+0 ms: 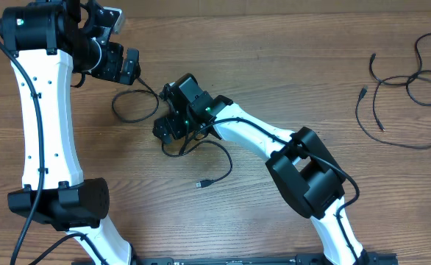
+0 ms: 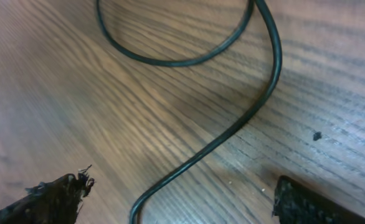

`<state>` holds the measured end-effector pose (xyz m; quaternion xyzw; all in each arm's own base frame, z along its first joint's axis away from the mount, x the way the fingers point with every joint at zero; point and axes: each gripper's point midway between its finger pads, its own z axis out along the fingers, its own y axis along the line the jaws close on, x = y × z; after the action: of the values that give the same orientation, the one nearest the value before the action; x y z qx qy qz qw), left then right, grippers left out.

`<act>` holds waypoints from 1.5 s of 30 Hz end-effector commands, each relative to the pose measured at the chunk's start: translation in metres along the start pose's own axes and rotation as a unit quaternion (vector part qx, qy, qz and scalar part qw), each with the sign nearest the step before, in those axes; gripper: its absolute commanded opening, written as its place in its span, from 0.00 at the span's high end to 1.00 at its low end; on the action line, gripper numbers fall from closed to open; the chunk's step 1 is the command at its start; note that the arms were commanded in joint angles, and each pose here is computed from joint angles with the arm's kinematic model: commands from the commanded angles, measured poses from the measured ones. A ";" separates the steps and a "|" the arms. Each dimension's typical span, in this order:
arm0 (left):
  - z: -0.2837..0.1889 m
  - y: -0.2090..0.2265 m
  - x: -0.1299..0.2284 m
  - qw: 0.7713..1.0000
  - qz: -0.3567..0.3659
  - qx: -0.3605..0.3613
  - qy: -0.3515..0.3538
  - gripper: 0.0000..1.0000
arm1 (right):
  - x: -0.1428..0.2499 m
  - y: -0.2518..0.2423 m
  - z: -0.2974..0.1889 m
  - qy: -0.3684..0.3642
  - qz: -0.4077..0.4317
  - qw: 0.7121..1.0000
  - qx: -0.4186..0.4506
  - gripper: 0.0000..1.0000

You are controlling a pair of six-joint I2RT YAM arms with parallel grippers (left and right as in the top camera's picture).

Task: Untangle cables
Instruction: 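Grasp the short black cable with the right gripper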

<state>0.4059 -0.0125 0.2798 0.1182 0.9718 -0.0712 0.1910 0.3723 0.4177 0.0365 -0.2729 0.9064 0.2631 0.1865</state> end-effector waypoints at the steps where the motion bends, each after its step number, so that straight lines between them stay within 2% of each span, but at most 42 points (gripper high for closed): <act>1: 0.002 0.005 0.001 1.000 -0.012 -0.003 0.002 0.01 | 0.012 -0.010 0.016 0.013 0.012 1.000 0.009 0.07; 10: 0.002 0.005 0.001 1.000 -0.012 -0.003 0.002 0.01 | -0.002 -0.031 0.028 -0.030 0.004 0.998 0.059 0.08; 15: 0.002 0.005 0.001 1.000 -0.012 -0.003 0.002 0.00 | -0.021 -0.028 0.027 -0.069 -0.004 0.996 0.055 0.28; 18: 0.002 0.005 0.001 1.000 -0.012 -0.003 0.002 0.01 | -0.029 -0.031 0.028 -0.089 -0.007 0.994 0.062 0.35; 29: 0.002 0.005 0.000 1.000 -0.012 -0.003 0.002 0.00 | -0.007 -0.046 0.055 -0.064 -0.002 0.996 0.069 0.32; 34: 0.002 0.005 0.000 1.000 -0.012 -0.003 0.002 0.00 | -0.008 -0.045 0.055 -0.066 -0.002 0.995 0.069 0.38; 36: 0.002 0.005 0.000 1.000 -0.012 -0.003 0.002 0.01 | -0.009 -0.049 0.055 -0.069 -0.002 0.994 0.079 0.45; 39: 0.002 0.005 0.000 1.000 -0.012 -0.003 0.002 0.01 | -0.011 -0.056 0.053 -0.075 -0.001 0.992 0.102 0.62; 45: 0.002 0.005 0.000 1.000 -0.012 -0.003 0.002 0.01 | -0.010 -0.065 0.055 -0.078 0.000 0.989 0.123 0.81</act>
<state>0.4058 -0.0125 0.2798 0.1183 0.9719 -0.0712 0.1908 0.4318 0.4183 0.0063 -0.2320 0.9011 0.2008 0.3064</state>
